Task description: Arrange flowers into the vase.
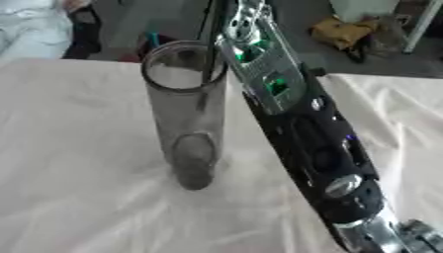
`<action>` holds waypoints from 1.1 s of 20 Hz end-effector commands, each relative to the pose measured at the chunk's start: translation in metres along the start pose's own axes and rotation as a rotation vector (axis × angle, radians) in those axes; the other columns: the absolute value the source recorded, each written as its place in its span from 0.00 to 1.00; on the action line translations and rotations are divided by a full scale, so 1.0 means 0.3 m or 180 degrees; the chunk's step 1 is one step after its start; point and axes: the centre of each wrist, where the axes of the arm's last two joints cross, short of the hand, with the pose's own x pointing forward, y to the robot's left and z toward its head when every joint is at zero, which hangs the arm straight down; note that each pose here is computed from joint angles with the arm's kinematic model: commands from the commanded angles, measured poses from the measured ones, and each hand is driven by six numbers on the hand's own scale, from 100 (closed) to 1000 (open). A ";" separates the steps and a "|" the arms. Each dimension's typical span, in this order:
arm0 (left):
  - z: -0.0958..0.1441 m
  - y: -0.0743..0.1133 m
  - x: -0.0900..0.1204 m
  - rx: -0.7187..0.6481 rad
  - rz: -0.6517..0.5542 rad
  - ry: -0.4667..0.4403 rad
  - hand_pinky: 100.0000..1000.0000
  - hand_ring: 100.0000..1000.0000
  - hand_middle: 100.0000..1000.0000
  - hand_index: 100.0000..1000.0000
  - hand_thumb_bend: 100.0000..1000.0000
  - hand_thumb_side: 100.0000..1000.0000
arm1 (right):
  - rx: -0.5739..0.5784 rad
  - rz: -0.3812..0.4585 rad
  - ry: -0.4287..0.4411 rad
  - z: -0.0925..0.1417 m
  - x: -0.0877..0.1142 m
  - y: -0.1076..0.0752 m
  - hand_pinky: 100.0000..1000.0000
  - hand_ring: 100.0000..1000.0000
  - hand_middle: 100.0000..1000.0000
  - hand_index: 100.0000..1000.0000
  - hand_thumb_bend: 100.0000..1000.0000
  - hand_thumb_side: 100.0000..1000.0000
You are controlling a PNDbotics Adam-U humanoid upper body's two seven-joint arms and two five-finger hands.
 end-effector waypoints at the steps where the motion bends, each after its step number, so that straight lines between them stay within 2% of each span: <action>1: -0.015 0.019 0.015 0.0016 -0.0059 -0.0070 0.59 0.75 0.75 0.84 0.00 1.00 | 0.0010 0.0167 -0.0182 -0.035 0.028 -0.027 0.12 0.17 0.08 0.10 0.00 0.86; 15: -0.011 0.022 0.014 0.0021 -0.0076 -0.0049 0.59 0.75 0.75 0.84 0.00 1.00 | 0.0092 0.0341 -0.0043 -0.041 0.032 -0.065 0.14 0.18 0.10 0.13 0.00 0.84; 22: -0.011 0.024 0.014 0.0018 -0.0084 -0.0050 0.59 0.75 0.75 0.84 0.00 1.00 | 0.0119 0.0426 0.0016 -0.048 0.053 -0.105 0.15 0.18 0.10 0.13 0.00 0.71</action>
